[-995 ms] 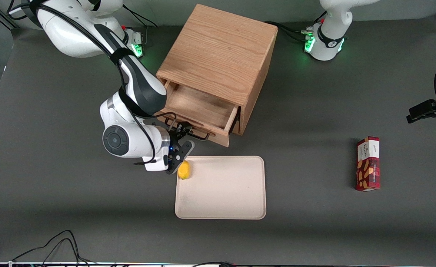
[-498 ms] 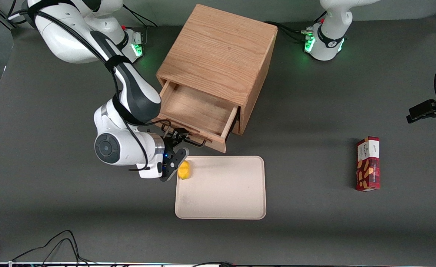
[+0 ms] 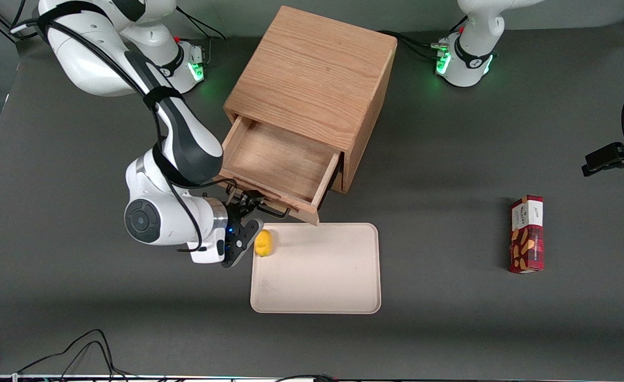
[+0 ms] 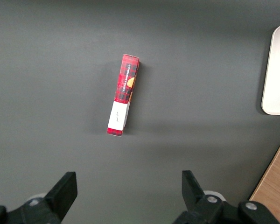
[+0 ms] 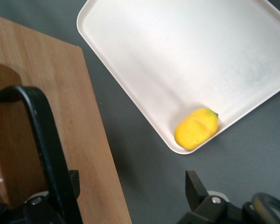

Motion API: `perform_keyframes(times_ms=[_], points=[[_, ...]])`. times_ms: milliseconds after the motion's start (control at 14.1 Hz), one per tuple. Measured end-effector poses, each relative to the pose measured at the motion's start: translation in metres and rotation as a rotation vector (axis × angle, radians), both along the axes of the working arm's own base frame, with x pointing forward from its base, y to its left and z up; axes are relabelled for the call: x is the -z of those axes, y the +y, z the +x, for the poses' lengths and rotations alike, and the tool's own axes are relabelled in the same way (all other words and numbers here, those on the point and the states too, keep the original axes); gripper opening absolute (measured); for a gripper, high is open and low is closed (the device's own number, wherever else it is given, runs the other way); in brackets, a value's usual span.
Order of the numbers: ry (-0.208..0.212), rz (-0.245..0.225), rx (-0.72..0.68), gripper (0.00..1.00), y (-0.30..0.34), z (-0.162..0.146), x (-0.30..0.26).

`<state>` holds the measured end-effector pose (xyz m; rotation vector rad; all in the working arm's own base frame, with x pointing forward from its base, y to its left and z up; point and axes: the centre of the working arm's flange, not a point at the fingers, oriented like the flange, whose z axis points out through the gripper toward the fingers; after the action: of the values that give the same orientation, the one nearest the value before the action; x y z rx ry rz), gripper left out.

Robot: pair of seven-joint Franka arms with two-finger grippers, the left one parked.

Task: Open upper drawer
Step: 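Pull the upper drawer outward from the cabinet with the right gripper, then keep pulling the drawer handle further out with the right gripper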

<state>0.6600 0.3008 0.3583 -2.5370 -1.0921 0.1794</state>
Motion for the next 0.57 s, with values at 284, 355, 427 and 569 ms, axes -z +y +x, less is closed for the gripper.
perform_keyframes(times_ms=[284, 355, 427, 569], points=[[-0.004, -0.009, -0.027, 1.00, -0.024, 0.010, -0.007], [-0.007, -0.008, -0.026, 1.00, -0.028, 0.012, -0.008], [-0.009, -0.007, -0.024, 1.00, -0.030, 0.013, -0.009], [-0.014, -0.005, -0.023, 1.00, -0.030, 0.015, -0.011]])
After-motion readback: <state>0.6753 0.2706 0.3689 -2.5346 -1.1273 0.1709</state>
